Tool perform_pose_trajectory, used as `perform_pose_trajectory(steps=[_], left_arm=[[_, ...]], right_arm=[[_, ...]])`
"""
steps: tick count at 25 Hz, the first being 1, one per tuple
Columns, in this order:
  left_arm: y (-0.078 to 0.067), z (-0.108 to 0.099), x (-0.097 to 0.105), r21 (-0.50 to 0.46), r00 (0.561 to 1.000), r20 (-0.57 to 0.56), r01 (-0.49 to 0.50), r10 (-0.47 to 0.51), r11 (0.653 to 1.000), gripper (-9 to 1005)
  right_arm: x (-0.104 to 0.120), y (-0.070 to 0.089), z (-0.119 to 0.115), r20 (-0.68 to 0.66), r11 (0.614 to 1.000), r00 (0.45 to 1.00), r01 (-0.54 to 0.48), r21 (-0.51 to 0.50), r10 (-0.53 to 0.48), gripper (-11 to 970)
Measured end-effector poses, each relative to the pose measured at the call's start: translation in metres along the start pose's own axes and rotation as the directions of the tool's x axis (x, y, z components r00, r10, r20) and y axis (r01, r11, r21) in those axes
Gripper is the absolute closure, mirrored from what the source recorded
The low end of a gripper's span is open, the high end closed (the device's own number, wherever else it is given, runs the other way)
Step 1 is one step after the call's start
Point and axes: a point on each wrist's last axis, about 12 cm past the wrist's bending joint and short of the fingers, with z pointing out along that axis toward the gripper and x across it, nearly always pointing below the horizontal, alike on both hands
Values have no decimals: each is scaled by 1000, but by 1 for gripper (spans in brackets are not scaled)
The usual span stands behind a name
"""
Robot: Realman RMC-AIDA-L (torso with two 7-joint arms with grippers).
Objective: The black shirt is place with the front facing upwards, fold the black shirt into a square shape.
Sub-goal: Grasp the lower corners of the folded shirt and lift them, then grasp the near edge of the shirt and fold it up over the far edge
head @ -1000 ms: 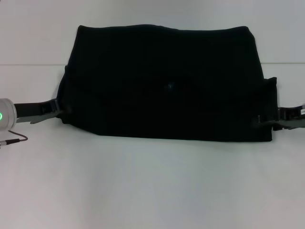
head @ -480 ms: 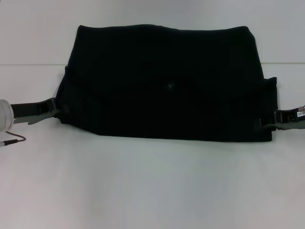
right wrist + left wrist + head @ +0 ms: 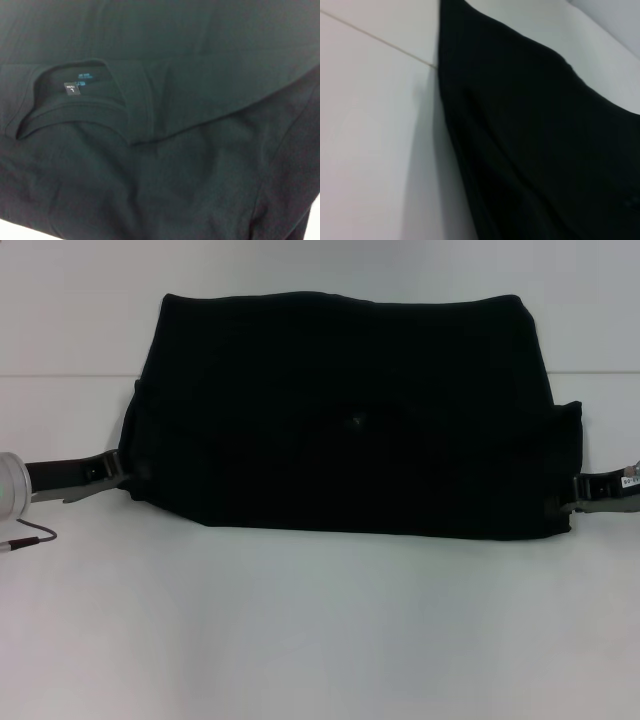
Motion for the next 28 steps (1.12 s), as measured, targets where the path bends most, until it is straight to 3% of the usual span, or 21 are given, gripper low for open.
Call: perform_pose_trajectory(steps=[6,10,15,20,24,28], left_arm=[[-4,-10,5,109,999,-43,9,-4,994,948],[-5,-23,10,176,992,-129,34,-11,984,948],[1,-60,31,268,954,-297,127,-44,955,947],[13,-96,54,278,894,-443,212,-71,937,947],[19,-108,65,250,855,-509,256,-99,934,947],[18,-104,61,253,872,-478,253,-107,934,947]], right_arm=[[4,-1,-9,-51,999,998,28,-43,-30,904],[10,-1,-26,-135,991,987,72,-112,-87,904],[32,2,-46,-269,959,941,137,-248,-204,905],[55,5,-55,-376,922,877,166,-351,-301,905],[64,6,-51,-406,907,848,183,-378,-341,905],[63,4,-47,-362,911,874,187,-366,-325,904]])
